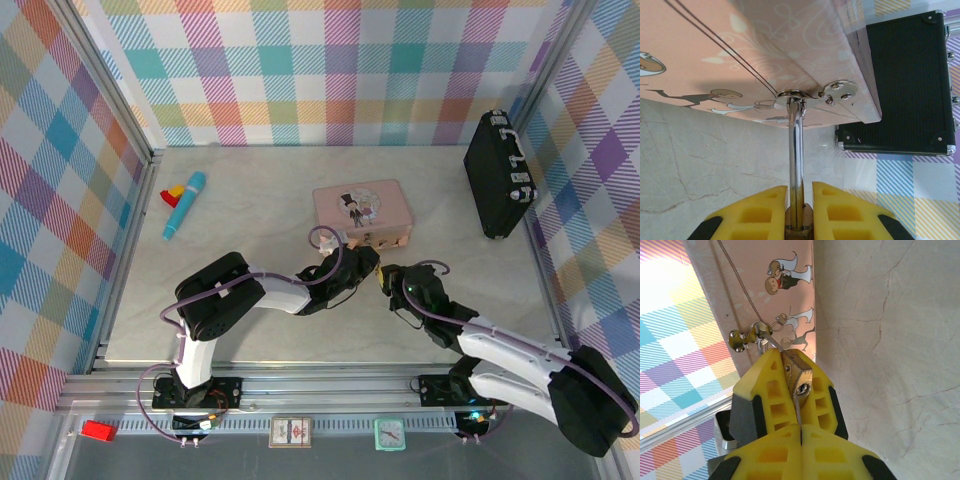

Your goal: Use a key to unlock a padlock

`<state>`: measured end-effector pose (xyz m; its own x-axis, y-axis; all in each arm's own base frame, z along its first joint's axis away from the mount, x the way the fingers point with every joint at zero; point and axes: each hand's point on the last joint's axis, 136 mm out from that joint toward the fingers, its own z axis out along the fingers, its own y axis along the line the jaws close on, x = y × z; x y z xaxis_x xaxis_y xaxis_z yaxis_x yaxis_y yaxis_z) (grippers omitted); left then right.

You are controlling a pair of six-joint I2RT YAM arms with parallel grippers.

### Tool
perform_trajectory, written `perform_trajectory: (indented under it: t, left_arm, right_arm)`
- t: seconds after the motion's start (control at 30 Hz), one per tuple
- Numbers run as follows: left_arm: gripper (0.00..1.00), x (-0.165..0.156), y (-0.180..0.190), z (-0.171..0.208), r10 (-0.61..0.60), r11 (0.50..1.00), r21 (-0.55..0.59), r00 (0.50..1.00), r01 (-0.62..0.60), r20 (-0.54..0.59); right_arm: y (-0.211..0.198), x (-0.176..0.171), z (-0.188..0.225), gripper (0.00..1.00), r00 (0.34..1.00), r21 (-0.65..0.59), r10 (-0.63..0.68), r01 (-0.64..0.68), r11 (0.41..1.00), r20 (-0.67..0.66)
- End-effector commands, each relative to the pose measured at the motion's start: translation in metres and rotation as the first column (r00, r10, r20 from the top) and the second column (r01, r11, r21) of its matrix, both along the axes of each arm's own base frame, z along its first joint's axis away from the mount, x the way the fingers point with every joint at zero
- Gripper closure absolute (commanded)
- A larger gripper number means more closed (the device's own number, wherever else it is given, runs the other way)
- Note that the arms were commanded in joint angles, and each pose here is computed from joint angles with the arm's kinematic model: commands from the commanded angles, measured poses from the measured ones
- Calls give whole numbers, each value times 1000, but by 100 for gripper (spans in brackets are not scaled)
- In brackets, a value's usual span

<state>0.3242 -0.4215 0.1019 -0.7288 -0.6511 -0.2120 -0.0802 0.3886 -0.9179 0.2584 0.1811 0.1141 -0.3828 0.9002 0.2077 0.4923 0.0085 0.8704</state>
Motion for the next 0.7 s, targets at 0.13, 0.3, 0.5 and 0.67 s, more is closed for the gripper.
perform_trajectory:
  t: [0.13,0.3,0.5,0.67]
  left_arm:
    - [99,-4,-18,63,-27,989,-144,993,44,118]
    - [99,-5,-16,60,-27,988,-146,994,42,101]
    - [99,-6,-19,57,-39,986,-157,995,52,88]
    - [99,-5,-18,53,-38,986,-158,996,50,79]
  right_arm:
    - [1,1,-6,100,999,-21,38,-38,999,-11]
    - [-3,4,1,100,997,-29,63,-62,998,49]
    - [-14,2,-1,100,996,-28,66,-64,998,67]
    - [-18,4,4,100,989,-52,101,-96,994,104]
